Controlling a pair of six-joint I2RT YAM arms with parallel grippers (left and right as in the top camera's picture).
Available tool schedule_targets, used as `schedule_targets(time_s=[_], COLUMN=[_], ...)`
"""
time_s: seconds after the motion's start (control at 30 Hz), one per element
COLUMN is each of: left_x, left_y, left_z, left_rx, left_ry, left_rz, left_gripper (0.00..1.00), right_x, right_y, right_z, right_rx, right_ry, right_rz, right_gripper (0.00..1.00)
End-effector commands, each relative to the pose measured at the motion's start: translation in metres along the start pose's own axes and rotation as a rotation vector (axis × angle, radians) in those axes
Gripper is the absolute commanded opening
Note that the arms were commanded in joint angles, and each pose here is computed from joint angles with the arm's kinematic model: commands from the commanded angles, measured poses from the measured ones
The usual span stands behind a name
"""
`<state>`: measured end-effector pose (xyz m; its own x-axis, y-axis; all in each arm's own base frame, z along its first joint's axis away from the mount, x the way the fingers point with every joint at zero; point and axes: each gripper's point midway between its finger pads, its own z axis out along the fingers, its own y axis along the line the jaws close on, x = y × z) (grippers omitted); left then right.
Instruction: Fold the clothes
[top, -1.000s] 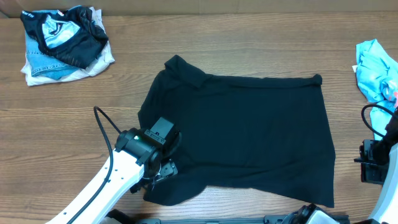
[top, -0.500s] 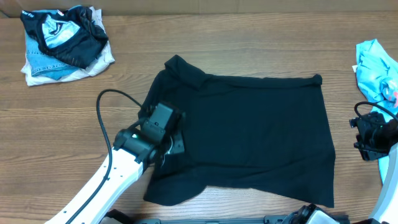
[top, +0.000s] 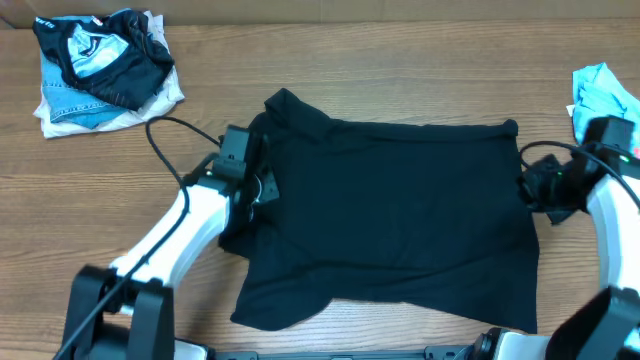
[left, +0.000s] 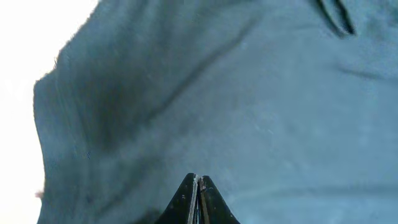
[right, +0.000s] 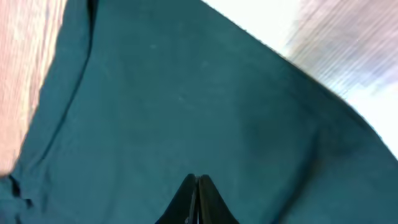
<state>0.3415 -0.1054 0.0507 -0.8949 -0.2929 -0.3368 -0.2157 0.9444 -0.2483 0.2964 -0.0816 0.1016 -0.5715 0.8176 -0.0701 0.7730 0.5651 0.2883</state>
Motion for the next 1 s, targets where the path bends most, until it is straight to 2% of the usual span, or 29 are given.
schedule_targets(time_s=[0.0, 0.6, 0.97], left_x=[-0.023, -0.025, -0.03], left_y=[-0.003, 0.033, 0.035], left_z=[0.005, 0.049, 0.05], left_rx=[0.011, -0.068, -0.08], left_ry=[-0.016, 0.05, 0.025], left_rz=[0.016, -0.057, -0.04], left_gripper=[0.04, 0.04, 0.07], right_x=[0.005, 0.008, -0.002], right_y=[0.008, 0.023, 0.031], right_z=[0.018, 0.089, 0.091], right_rx=[0.009, 0.034, 0.004], right_ry=[0.039, 0.12, 0.078], right_rz=[-0.036, -0.121, -0.128], right_gripper=[0.04, 0.04, 0.04])
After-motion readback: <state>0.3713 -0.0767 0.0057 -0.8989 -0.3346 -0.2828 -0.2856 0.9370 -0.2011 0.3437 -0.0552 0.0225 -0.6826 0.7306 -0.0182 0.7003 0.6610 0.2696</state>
